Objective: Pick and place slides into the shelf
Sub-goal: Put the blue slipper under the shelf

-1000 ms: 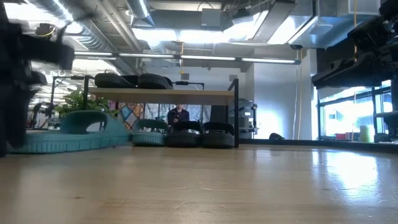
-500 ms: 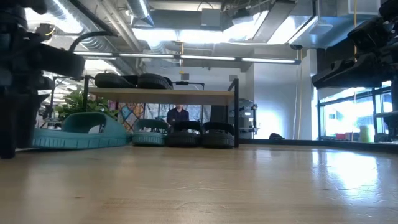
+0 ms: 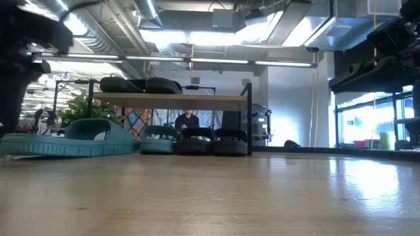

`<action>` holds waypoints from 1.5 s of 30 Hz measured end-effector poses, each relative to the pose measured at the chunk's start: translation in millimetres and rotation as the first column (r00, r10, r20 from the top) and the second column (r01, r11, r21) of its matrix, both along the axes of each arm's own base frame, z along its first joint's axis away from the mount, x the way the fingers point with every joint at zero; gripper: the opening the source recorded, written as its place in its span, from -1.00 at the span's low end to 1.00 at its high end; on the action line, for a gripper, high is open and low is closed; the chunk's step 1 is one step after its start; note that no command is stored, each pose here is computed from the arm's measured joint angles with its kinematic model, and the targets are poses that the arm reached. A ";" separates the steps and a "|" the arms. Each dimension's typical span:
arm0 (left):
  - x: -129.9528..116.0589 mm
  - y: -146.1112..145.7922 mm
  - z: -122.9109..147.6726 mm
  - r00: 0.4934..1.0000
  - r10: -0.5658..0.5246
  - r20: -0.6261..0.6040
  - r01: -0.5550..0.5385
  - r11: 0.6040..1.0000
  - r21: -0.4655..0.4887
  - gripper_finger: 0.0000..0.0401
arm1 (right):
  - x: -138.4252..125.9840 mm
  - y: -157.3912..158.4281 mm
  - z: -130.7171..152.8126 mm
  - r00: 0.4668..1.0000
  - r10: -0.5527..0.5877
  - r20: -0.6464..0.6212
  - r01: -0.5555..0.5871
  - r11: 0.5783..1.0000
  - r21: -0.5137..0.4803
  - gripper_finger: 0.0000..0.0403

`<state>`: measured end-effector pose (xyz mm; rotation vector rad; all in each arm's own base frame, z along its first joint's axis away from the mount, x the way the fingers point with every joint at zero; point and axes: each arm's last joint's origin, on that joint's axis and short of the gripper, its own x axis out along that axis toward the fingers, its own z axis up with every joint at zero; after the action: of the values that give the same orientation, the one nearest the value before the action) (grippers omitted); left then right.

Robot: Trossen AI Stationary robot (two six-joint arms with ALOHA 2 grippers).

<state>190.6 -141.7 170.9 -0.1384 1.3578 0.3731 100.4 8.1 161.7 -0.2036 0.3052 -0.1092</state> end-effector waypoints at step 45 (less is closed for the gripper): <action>-32.8 65.6 -30.3 0.987 0.134 0.085 -0.127 0.988 -0.089 0.02 | 0.1 0.0 0.4 1.000 0.002 0.003 -0.002 1.000 -0.006 -0.07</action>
<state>157.8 -76.1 140.6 -0.3119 1.2782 0.4152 100.5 8.1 162.0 -0.2098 0.3014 -0.1085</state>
